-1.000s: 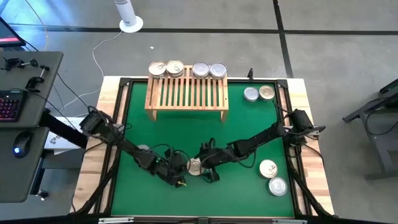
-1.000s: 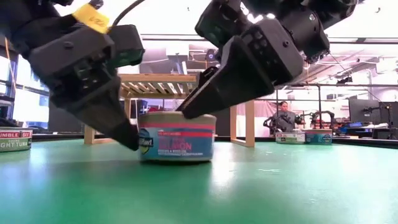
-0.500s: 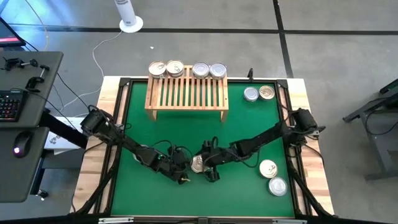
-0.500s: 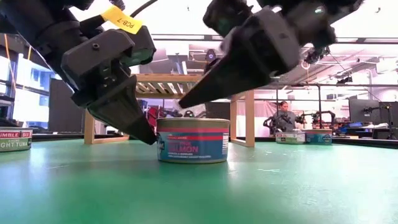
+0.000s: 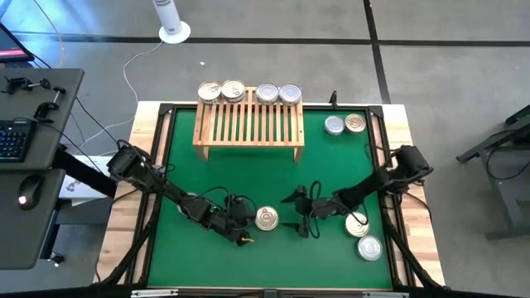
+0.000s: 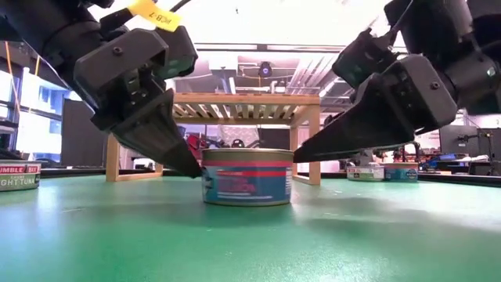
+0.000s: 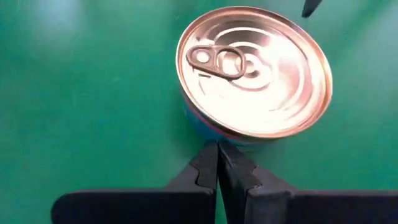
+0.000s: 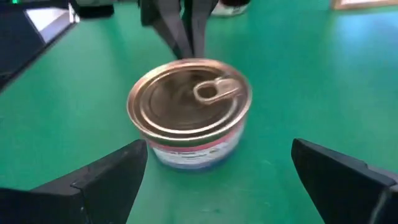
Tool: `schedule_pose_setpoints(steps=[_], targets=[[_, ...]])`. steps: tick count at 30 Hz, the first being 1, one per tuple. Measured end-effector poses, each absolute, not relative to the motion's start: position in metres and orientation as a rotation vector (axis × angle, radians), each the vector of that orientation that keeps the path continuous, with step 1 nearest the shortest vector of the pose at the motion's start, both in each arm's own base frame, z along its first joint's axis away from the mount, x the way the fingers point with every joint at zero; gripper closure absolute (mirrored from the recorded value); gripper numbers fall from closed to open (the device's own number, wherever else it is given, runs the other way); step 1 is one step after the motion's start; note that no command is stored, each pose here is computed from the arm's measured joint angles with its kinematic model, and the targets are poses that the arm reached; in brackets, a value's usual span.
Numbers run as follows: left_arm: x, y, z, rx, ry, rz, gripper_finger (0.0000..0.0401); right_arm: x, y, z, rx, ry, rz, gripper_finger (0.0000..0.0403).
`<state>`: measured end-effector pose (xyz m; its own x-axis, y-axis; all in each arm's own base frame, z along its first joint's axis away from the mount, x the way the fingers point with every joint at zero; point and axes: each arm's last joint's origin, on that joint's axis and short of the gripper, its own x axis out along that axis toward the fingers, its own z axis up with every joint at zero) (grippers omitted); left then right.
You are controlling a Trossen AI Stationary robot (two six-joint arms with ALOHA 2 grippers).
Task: Stack canned seafood by type on shelf
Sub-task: Stack the blue pink tuna can on top of the right blue pink tuna can on the shelf
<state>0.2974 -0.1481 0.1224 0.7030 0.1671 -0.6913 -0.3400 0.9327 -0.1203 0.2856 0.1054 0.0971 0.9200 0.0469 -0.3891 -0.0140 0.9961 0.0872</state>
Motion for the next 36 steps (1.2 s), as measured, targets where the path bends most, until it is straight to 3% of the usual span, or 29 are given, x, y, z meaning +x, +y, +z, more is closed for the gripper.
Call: schedule_pose_setpoints(steps=[13, 26, 36], targets=[[0.308, -0.141, 0.119, -0.286, 0.706, 0.261, 0.0401, 0.325, 0.119, 0.086, 0.005, 0.408, 0.128, 0.0009], [0.312, -0.135, 0.113, -0.25, 0.701, 0.282, 0.0401, 0.33, 0.12, 0.086, 0.007, 0.381, 0.148, 0.0028], [0.291, -0.14, 0.125, -0.246, 0.786, 0.372, 0.0401, 0.329, 0.123, 0.085, 0.006, 0.4, 0.134, 0.0043]])
